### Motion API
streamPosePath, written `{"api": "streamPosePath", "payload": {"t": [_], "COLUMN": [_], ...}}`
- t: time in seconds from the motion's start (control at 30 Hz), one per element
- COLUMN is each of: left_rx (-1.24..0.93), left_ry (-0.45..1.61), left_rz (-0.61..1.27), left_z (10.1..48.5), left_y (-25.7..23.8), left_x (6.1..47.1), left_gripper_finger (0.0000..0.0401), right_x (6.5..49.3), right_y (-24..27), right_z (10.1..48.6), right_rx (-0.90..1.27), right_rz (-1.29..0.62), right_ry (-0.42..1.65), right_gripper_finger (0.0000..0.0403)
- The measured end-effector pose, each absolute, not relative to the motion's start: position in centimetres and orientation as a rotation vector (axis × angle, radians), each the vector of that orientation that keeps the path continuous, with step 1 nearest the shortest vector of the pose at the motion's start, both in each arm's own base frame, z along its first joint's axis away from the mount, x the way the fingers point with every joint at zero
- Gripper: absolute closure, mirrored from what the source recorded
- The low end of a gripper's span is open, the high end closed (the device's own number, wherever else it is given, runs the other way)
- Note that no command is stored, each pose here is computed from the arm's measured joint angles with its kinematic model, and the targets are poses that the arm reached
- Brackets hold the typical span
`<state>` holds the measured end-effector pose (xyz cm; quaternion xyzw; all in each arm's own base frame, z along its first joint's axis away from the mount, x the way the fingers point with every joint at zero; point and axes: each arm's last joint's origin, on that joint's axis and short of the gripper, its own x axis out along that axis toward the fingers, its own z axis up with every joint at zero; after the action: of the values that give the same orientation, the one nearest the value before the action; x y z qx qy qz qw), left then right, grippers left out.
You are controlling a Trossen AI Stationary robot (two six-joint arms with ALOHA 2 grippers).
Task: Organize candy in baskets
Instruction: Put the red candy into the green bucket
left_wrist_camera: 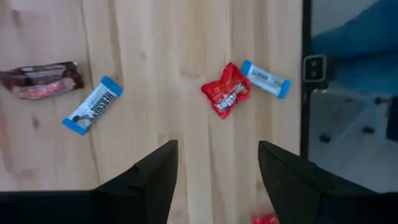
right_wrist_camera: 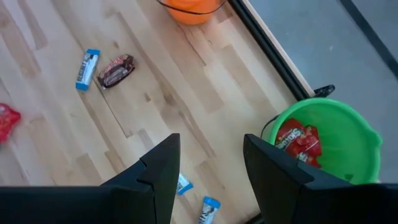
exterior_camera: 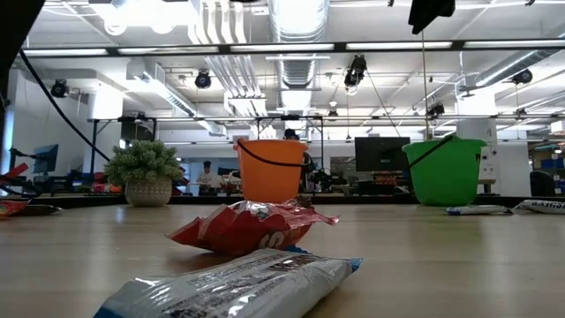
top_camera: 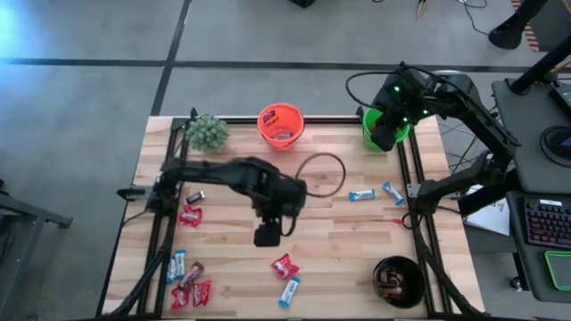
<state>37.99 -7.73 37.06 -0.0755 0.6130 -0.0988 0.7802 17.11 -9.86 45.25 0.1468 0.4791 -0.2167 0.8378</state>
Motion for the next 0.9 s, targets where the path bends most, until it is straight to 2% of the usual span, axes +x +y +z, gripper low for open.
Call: {"api": "streamPosePath", "payload": {"t": [0.2, 0.37, 0.57, 0.9], "left_rx": [-0.069, 0.089, 0.134, 0.133], "left_ry": [1.420, 1.497, 1.571, 1.516], "left_rz": [-0.239, -0.254, -0.282, -0.296], "left_z": [33.2, 29.3, 25.7, 23.1], "left_y": [-10.1, -12.2, -13.8, -14.9], "left_x": [40.0, 41.6, 42.7, 44.4], "left_gripper_finger": [0.0174, 0.0172, 0.0172, 0.0172], "right_x": [17.1, 16.9, 16.4, 15.8], "right_y": [-9.8, -9.7, -9.3, -8.9], "right_z": [45.3, 45.4, 45.7, 46.0], "right_rx": [0.357, 0.399, 0.434, 0.464], "right_rz": [-0.485, -0.509, -0.488, -0.487], "right_ry": [1.001, 0.984, 0.958, 0.929], "right_gripper_finger": [0.0236, 0.0236, 0.0236, 0.0236]}}
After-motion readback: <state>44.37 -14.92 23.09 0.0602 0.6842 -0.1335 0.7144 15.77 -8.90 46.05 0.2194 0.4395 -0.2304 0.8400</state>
